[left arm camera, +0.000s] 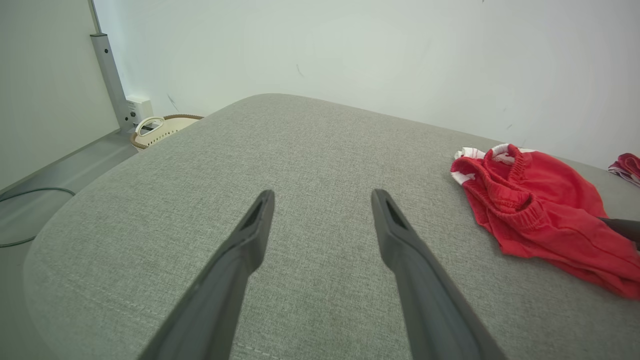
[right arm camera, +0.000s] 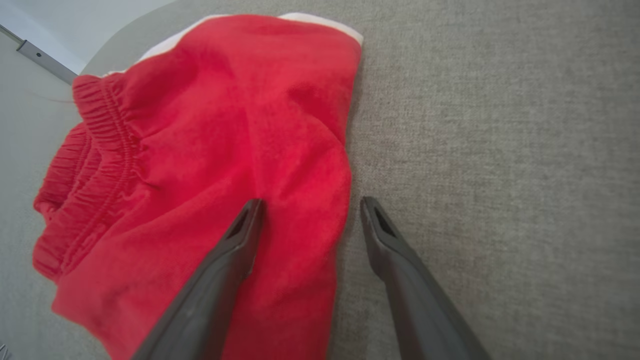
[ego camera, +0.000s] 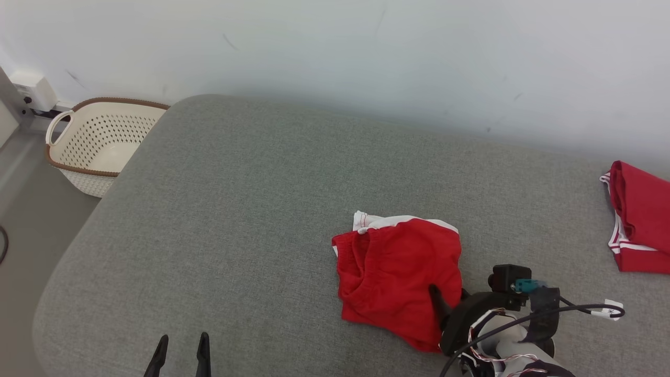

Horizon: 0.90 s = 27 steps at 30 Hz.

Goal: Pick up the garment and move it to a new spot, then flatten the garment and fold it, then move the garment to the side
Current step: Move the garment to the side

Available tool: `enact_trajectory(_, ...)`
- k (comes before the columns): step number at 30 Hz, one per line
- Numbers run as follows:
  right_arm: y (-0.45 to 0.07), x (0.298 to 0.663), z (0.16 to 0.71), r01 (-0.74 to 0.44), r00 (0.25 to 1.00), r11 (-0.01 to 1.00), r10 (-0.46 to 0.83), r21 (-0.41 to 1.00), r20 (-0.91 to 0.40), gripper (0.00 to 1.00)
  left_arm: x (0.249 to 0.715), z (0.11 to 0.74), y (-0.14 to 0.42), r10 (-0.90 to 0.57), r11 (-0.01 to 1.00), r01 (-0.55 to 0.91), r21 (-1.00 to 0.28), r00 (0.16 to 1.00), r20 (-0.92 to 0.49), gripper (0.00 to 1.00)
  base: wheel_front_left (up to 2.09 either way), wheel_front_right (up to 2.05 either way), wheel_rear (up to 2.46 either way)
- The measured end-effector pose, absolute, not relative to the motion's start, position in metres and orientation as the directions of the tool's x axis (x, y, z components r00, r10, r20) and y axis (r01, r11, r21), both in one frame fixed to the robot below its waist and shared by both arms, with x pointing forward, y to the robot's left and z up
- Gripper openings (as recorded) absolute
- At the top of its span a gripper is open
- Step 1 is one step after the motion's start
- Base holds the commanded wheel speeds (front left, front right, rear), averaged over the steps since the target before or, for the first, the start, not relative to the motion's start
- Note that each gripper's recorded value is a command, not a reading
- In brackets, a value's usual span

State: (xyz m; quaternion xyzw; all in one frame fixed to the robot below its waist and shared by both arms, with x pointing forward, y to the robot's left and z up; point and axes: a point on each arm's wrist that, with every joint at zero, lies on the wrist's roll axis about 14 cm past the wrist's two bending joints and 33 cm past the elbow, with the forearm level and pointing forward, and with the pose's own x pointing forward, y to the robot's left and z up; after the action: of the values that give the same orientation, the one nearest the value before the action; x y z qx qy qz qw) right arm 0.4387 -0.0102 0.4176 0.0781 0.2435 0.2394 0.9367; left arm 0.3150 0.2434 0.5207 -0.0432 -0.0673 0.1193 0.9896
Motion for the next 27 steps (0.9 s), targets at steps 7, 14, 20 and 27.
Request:
enact_trajectory(7,0.000,0.439,0.424,-0.439,0.762,0.860,0.510,0.259,-0.399,0.00,0.316,0.520,0.244,0.247,0.966,-0.235,-0.109,0.961,0.121,1.00,0.00,0.00,0.00)
enact_trajectory(14,-0.012,0.453,0.439,-0.482,0.792,0.863,0.504,0.155,-0.344,0.00,0.319,0.520,0.243,0.246,0.966,-0.232,-0.117,0.962,0.119,1.00,0.00,0.00,0.00)
enact_trajectory(20,-0.033,0.474,0.467,-0.520,0.821,0.854,0.497,-0.007,-0.281,0.00,0.330,0.520,0.232,0.209,0.973,-0.194,-0.123,0.971,0.120,1.00,0.00,0.00,0.00)
enact_trajectory(27,-0.069,0.509,0.500,-0.526,0.844,0.821,0.473,-0.222,-0.253,0.00,0.351,0.525,0.219,0.157,0.982,-0.141,-0.123,0.978,0.134,1.00,0.00,0.00,0.00)
